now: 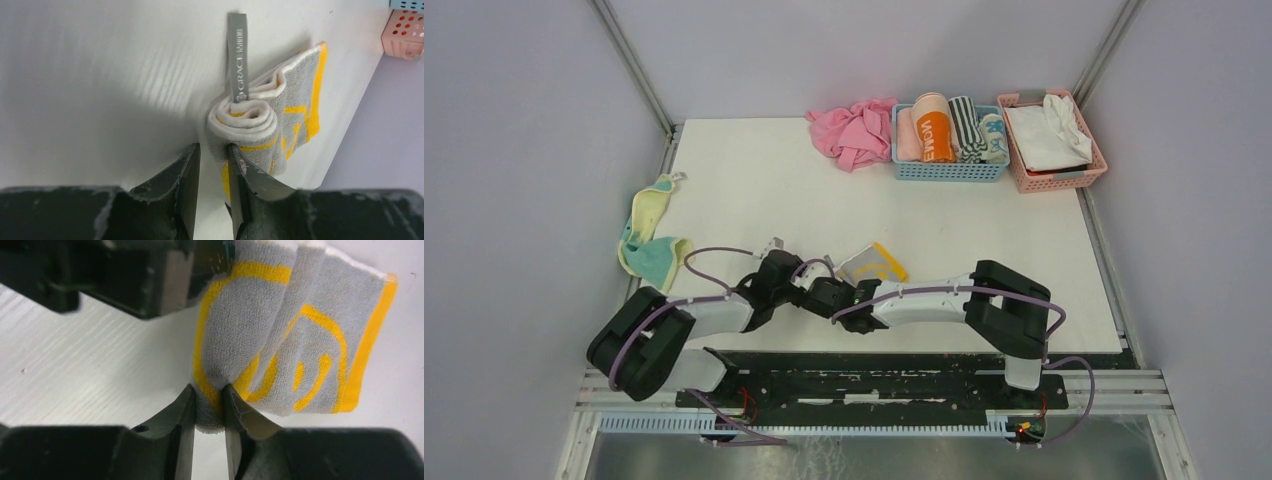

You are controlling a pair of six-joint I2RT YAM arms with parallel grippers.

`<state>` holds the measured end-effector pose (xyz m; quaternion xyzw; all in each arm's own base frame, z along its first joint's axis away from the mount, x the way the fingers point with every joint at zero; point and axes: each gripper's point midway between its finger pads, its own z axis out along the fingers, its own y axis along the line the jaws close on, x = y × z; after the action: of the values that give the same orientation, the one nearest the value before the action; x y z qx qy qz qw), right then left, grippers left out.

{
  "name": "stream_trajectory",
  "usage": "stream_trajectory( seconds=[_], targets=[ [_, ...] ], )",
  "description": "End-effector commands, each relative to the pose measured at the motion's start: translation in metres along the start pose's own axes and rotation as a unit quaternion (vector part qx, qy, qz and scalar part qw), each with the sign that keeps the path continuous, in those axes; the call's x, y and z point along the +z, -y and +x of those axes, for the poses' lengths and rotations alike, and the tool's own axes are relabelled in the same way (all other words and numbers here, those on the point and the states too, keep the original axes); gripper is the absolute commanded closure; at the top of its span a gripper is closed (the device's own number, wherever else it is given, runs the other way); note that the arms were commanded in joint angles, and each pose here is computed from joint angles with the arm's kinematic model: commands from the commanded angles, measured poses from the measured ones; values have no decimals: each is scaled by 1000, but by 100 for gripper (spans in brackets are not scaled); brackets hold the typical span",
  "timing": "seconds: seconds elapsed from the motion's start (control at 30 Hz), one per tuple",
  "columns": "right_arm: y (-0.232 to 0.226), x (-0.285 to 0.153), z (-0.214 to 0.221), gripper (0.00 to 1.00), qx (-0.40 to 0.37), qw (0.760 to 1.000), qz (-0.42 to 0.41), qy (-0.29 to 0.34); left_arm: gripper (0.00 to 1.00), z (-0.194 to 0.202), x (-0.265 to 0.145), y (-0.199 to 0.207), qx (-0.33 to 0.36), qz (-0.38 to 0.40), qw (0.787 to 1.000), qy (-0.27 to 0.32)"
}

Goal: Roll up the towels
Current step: Roll the towel at the center of the board.

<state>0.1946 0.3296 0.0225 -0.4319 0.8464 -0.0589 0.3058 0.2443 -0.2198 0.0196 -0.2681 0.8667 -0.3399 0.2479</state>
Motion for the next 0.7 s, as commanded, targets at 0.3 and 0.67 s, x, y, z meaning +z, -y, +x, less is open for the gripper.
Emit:
stream_trajectory(
  seconds=[0.3,0.67],
  targets=[
    [-66,-32,-24,96,129,910,-394,28,45,-20,-69,-45,-30,-47,994,97],
    [-36,-30,-44,95,339,754,-560,53,24,-18,-79,-1,-19,53,995,82]
  ],
)
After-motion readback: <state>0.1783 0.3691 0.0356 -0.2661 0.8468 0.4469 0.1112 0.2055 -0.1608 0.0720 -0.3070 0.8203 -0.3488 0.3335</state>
